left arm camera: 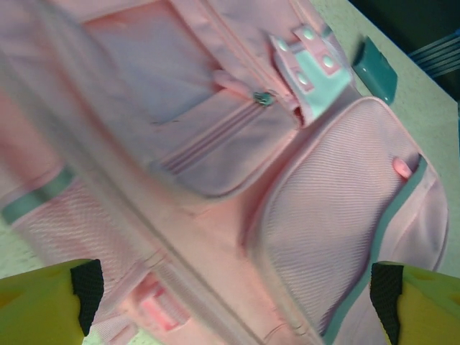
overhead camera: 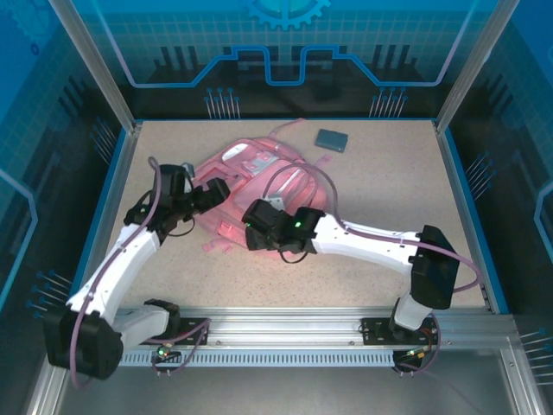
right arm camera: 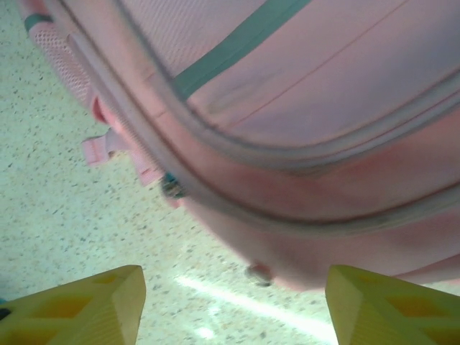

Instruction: Pack the student bag

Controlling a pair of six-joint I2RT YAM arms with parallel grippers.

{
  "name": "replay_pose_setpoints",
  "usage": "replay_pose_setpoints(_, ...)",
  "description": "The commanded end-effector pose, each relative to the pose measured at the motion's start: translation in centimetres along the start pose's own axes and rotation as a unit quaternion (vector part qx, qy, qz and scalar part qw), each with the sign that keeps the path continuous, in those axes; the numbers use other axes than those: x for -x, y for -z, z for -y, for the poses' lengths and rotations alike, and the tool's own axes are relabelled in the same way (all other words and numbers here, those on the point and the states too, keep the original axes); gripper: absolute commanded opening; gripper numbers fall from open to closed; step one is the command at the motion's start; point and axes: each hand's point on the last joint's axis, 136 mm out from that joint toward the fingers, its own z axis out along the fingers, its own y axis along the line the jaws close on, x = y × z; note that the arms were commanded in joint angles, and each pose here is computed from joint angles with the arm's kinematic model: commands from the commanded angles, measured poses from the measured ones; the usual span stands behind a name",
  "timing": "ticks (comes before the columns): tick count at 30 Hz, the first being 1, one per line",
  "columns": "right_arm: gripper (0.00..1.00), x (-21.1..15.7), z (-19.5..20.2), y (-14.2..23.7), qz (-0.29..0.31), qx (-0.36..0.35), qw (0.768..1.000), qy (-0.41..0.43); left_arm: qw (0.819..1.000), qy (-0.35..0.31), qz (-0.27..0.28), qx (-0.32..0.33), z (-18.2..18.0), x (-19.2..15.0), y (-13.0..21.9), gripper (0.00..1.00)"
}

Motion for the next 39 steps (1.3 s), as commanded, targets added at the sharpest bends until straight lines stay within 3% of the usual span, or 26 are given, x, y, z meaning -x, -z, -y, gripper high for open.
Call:
replay_pose_setpoints(1, 0.63, -0.4, -0.9, -0.5, -0.008, -0.014, 0.999, -0.041, 0.998, 0.037, 0.009, 0.054, -3.6, -0.6, 0.9, 0.98)
replay_pose_setpoints(7, 0.49, -1.4, -2.5, -3.3, -0.044, -0.024, 0.995, -0.081, 0.995, 0.075, 0.009, 0.066, -6.0, -1.2, 1.7, 0.98)
replay_pose_setpoints(13, 0.37, -1.1, -2.9, -4.8, -0.040, -0.041, 0.993, -0.106, 0.996, 0.073, -0.001, 0.058, -6.0, -1.3, 1.8, 0.99)
replay_pose_setpoints(33, 0.27, 1.5, -0.5, -5.8, 0.045, -0.159, 0.979, -0.119, 0.998, 0.052, -0.028, 0.033, -5.5, -2.0, 1.2, 0.99)
replay_pose_setpoints(39, 0.32, 1.6, -0.3, -6.0, 0.059, -0.183, 0.973, -0.127, 0.998, 0.054, -0.028, 0.028, -5.6, -2.0, 1.1, 0.99)
